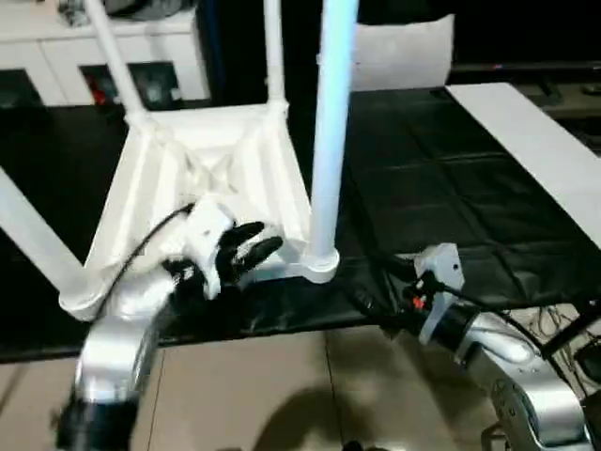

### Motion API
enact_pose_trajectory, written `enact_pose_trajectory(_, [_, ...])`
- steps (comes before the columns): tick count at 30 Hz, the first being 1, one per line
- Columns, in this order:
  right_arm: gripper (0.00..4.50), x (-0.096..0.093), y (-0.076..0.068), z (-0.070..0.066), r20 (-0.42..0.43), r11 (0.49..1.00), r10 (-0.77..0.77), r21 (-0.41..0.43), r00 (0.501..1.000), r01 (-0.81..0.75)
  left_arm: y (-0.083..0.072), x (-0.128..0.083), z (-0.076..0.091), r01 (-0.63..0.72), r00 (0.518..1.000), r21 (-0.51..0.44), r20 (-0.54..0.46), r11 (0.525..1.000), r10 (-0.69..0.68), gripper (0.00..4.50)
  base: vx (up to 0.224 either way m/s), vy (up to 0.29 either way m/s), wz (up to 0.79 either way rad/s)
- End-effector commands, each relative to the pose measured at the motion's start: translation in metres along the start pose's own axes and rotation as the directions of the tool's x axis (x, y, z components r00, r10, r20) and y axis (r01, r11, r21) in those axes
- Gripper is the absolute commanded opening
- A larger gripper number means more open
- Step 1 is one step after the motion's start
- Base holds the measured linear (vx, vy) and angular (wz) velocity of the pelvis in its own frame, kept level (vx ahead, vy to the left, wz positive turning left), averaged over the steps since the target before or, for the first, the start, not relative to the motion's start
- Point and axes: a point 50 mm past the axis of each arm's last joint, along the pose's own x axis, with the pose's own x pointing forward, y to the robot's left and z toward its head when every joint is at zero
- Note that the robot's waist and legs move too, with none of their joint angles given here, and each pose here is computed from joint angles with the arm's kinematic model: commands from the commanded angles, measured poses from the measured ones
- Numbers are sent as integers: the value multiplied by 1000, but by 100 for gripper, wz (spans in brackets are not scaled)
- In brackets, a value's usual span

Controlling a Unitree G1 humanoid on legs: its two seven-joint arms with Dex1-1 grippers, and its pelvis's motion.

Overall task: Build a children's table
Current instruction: Move to table

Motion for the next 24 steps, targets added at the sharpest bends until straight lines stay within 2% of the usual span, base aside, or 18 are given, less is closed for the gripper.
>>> enact_pose_trajectory(1, [450,-1,3,2,-9,999,-20,-32,1000,20,2,-13,-1,-149,988,17,33,989,148,221,0,0,0])
enact_pose_trajectory(3, [450,1,8,0,-26,999,2,-49,1000,-3,-8,-22,-10,-166,986,39,-7,985,166,226,0,0,0])
enact_pose_trajectory(5, [450,3,9,-1,-29,998,7,-56,1000,-9,-9,-24,-13,-180,983,35,-23,983,181,243,0,0,0])
enact_pose_trajectory(7, [450,8,10,-3,-30,998,10,-64,1000,-12,-12,-32,-20,-312,949,-16,-48,950,311,264,0,0,0])
enact_pose_trajectory(12, [450,7,11,-3,-16,999,27,-28,1000,-27,-18,-40,-28,-400,914,-67,-94,914,394,288,-9,-31,56])
enact_pose_trajectory(15, [450,8,10,-4,-18,999,23,-34,1000,-24,-14,-43,-30,-439,897,-53,-90,897,433,301,5,9,28])
enact_pose_trajectory(24, [450,6,10,-7,9,999,-11,-32,1000,11,-17,-43,-34,-445,892,-60,-116,893,437,392,2,20,-1])
